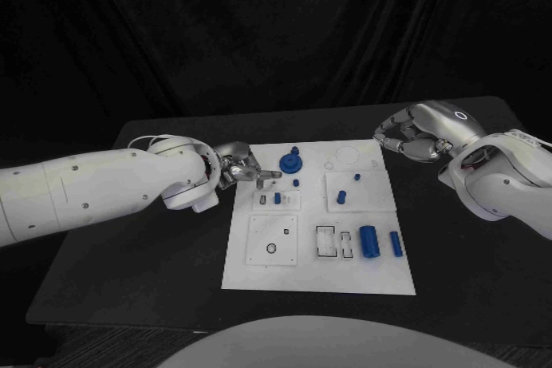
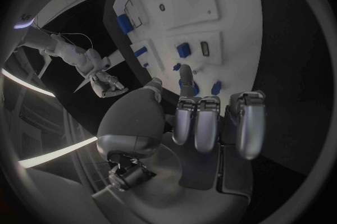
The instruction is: Assemble the parts on the task board
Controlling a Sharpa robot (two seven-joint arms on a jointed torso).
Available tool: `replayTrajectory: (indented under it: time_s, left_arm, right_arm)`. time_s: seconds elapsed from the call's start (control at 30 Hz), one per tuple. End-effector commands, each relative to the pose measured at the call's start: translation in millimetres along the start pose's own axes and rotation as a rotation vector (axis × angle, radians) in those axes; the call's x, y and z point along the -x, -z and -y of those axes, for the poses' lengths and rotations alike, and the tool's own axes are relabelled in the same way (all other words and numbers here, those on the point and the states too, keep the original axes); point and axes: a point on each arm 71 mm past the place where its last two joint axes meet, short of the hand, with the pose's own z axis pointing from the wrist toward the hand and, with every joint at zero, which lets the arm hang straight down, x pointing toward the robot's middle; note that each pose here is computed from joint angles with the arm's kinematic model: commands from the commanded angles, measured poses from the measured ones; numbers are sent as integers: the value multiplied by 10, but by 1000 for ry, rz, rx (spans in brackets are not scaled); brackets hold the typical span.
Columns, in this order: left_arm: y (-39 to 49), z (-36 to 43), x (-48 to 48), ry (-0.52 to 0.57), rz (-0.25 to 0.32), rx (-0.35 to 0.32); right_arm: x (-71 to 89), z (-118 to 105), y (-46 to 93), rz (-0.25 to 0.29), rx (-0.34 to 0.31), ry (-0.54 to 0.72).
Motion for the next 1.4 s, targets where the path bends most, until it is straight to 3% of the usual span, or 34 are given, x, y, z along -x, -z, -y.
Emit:
replayTrajectory:
  time_s: [0.03,0.17,0.27,0.6,0.93,1.4]
  left_arm:
    - [51,75,171,16,86,-58]
    - [112,102,389,-16,115,-89]
    - [106,72,481,-65,120,-80]
    - [-33,-112,640,-141,67,34]
    - [-195,-146,657,-155,55,65]
    - [-296,-164,594,-170,5,92]
  right_arm:
    - [-5,24,8,-1,-24,0]
    - [-7,32,7,-4,-28,1]
    - [-10,34,6,-8,-30,2]
    - [-4,54,35,-17,-38,2]
    - [-5,14,55,-17,-31,-5]
    - [-10,14,55,-19,-37,-6]
